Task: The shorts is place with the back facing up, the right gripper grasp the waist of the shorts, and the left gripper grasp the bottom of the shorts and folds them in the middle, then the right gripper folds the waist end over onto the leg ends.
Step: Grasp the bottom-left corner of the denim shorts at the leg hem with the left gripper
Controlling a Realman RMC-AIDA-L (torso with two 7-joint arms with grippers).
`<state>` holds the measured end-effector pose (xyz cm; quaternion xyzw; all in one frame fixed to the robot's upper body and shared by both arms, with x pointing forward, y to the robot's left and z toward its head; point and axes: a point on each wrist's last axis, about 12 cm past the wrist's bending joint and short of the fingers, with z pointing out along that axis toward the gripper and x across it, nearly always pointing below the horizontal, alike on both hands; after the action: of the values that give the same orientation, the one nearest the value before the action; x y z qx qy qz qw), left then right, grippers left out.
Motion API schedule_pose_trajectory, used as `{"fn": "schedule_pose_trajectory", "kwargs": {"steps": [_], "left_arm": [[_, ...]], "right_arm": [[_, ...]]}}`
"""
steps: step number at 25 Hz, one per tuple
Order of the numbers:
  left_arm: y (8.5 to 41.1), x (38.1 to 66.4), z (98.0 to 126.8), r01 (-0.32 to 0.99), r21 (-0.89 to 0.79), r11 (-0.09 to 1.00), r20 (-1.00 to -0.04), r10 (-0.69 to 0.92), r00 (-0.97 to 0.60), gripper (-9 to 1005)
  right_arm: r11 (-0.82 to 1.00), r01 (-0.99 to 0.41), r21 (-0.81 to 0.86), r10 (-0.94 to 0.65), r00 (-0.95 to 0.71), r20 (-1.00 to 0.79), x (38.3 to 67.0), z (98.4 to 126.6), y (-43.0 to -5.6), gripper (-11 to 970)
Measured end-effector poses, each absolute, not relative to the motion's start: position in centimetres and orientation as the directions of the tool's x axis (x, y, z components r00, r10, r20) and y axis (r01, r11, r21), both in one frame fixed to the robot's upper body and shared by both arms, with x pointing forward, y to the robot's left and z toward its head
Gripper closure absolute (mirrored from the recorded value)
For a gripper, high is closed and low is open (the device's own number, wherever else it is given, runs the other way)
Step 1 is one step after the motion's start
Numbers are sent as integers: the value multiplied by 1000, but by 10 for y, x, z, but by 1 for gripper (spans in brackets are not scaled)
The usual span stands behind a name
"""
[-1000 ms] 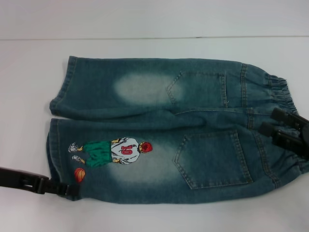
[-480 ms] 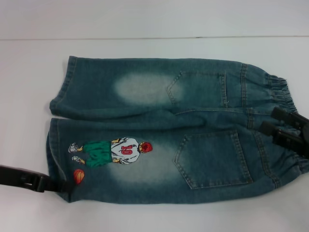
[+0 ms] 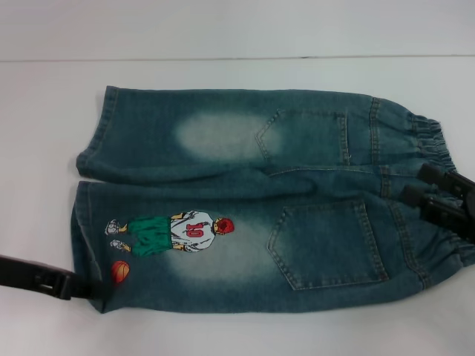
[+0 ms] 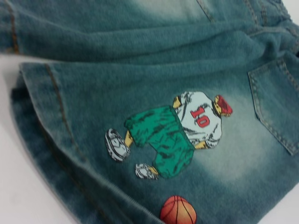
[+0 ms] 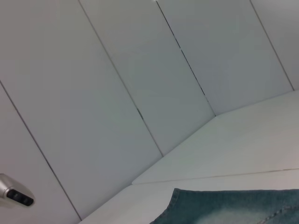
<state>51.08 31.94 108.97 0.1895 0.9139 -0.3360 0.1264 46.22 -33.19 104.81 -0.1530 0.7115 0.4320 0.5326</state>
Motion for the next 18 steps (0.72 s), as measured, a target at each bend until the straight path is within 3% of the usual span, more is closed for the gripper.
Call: {"fn": "schedule_pose_trajectory", "kwargs": {"steps": [15,18], "left_arm": [[318,514,1096,433,-537,724,-342,283,-896,689],[317,514,1098,438,-530,726,-356,278,-892,611]], "right_arm": [[580,-679,450,242,-384,-891,463,1049,-333,70],[580,-680,450,242,-384,-891,463,1049,-333,70]]}}
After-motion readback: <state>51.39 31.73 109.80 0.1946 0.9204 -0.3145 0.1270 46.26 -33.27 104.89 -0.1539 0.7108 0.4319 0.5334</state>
